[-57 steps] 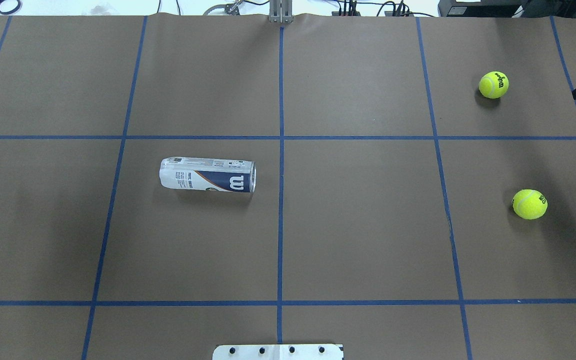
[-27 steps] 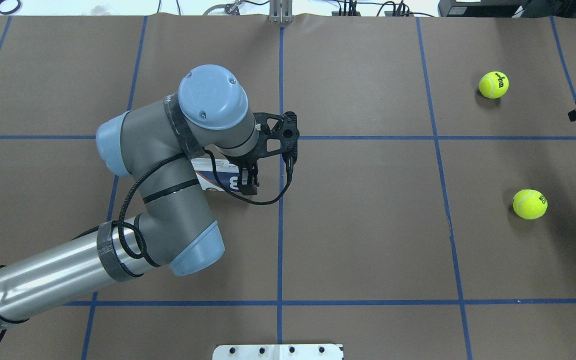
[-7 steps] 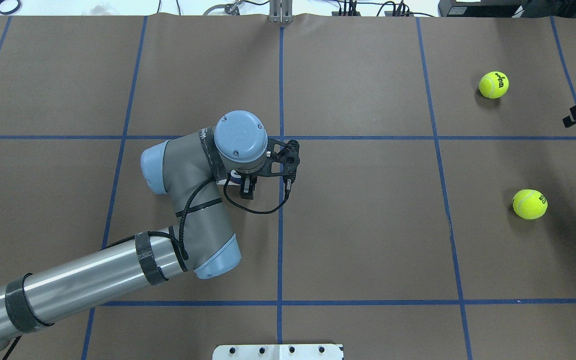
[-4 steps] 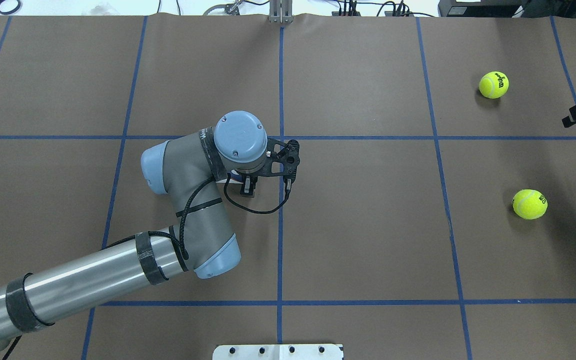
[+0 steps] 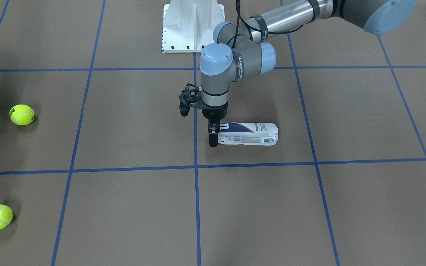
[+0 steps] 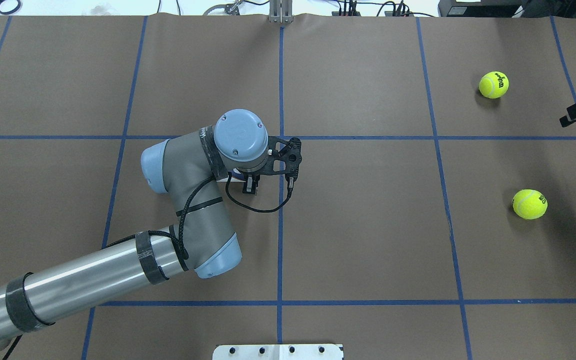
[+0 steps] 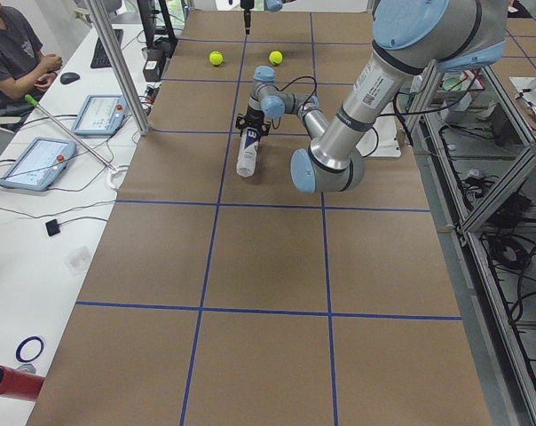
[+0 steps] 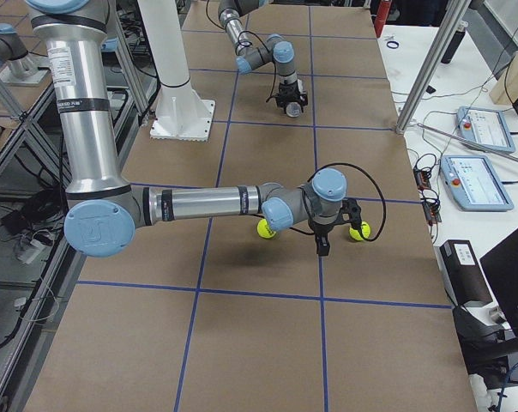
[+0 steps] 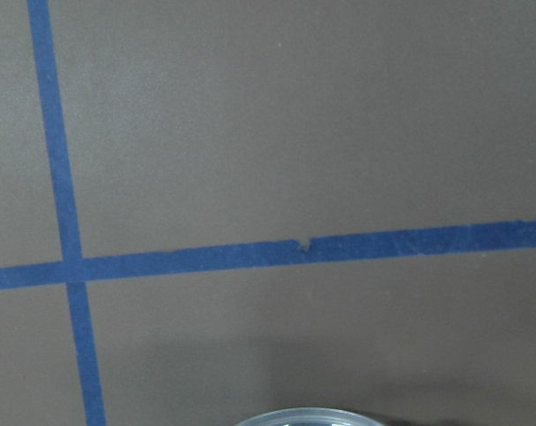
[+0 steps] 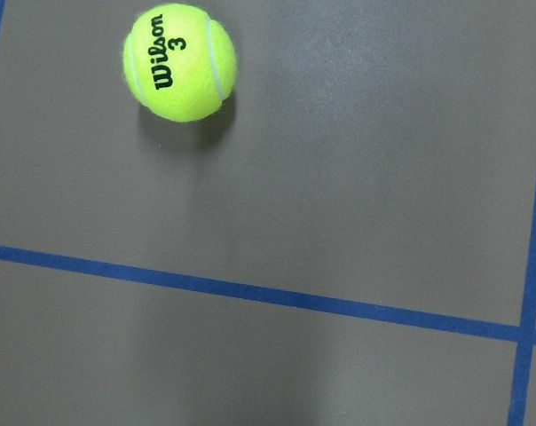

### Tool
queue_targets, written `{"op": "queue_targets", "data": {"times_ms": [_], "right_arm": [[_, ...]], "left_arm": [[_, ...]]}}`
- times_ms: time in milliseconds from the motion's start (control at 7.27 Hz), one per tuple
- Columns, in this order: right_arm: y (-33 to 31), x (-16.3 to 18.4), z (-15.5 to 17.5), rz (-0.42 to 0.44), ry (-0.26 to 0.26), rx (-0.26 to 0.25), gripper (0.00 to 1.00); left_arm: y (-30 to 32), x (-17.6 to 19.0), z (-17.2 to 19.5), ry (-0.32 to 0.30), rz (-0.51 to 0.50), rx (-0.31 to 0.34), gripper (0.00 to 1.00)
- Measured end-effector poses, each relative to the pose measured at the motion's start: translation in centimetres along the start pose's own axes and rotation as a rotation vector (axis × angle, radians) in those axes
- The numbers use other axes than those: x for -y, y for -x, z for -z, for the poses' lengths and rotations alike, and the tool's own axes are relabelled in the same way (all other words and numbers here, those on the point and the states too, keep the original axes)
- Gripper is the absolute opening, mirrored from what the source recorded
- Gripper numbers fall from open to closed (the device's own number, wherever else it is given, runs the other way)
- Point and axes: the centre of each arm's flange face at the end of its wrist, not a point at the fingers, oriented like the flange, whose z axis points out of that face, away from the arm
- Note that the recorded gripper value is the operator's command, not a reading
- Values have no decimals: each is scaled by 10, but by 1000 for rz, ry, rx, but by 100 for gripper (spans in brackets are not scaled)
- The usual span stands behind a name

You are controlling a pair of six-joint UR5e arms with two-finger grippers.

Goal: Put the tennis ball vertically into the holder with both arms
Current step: 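Lift the can and rotate it upright, open end up, with the left gripper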

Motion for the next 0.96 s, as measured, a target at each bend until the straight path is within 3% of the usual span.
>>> {"op": "queue_targets", "data": {"times_ms": [275,550,688,962], "right_arm": [[2,2,1,3,-2,1,99],[4,3,1,6,-3,1,99],[5,4,1,8,-3,1,99],[12,4,-2,48,-28,14,99]], "left_arm": [[12,4,18,-81,44,50,80],[36,7,62,-222,134,133,80],[46,10,89,-319,205,173,80],[52,16,135,-598,399,230,80]]}}
